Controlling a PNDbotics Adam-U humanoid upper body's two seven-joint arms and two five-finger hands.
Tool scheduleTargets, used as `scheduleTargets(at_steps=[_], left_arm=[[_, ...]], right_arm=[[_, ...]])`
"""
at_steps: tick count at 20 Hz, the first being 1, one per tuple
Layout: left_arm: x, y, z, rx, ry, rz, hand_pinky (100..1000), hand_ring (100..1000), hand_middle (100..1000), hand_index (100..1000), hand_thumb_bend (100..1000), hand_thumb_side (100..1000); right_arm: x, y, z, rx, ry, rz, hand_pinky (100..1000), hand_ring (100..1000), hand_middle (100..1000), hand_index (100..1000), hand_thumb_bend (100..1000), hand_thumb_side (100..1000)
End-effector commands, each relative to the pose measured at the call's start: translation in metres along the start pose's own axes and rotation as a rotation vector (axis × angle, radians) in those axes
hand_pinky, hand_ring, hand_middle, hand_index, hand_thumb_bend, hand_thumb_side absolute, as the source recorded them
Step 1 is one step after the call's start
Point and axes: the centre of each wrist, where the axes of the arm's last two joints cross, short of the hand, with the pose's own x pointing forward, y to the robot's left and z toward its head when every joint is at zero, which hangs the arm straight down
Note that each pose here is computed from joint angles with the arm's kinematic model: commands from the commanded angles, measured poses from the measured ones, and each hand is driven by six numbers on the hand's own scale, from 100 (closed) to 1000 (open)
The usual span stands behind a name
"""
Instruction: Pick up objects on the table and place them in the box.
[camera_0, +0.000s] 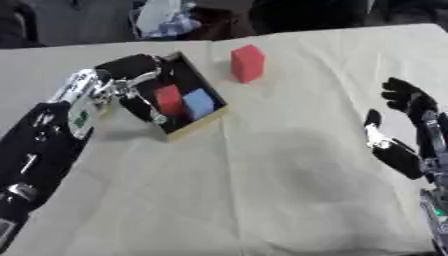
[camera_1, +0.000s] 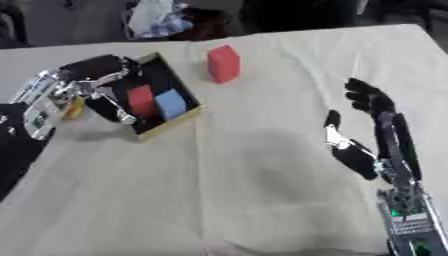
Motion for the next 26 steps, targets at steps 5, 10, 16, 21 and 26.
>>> scheduleTargets(at_steps=[5,10,16,21,26], left_arm=[[-0.005,0.05,0.024,0.09,-0.004,-0.055,745,684,669,804,633,366],[-0.028,0.067,0.059,0.101,0.108,-0.062,745,686,669,807,648,371],[-0.079,0.046,0.1,0.06,0.358,-0.011,744,685,672,809,637,341],[-0.106,0.021,0.116,0.01,0.495,0.052,742,684,672,810,628,330],[-0.117,-0.002,0.115,-0.024,0.57,0.098,737,681,675,814,624,331]], right_arm=[[0.003,-0.004,-0.004,-0.007,-0.017,0.004,824,825,812,898,100,194],[0.002,-0.005,-0.003,-0.013,-0.011,0.009,824,825,812,898,100,196],[0.001,-0.006,-0.003,-0.017,-0.009,0.011,824,825,811,898,100,199],[0.001,-0.006,-0.002,-0.019,-0.008,0.01,824,825,811,898,100,202],[0.001,-0.006,-0.002,-0.02,-0.007,0.008,824,825,811,898,100,204]])
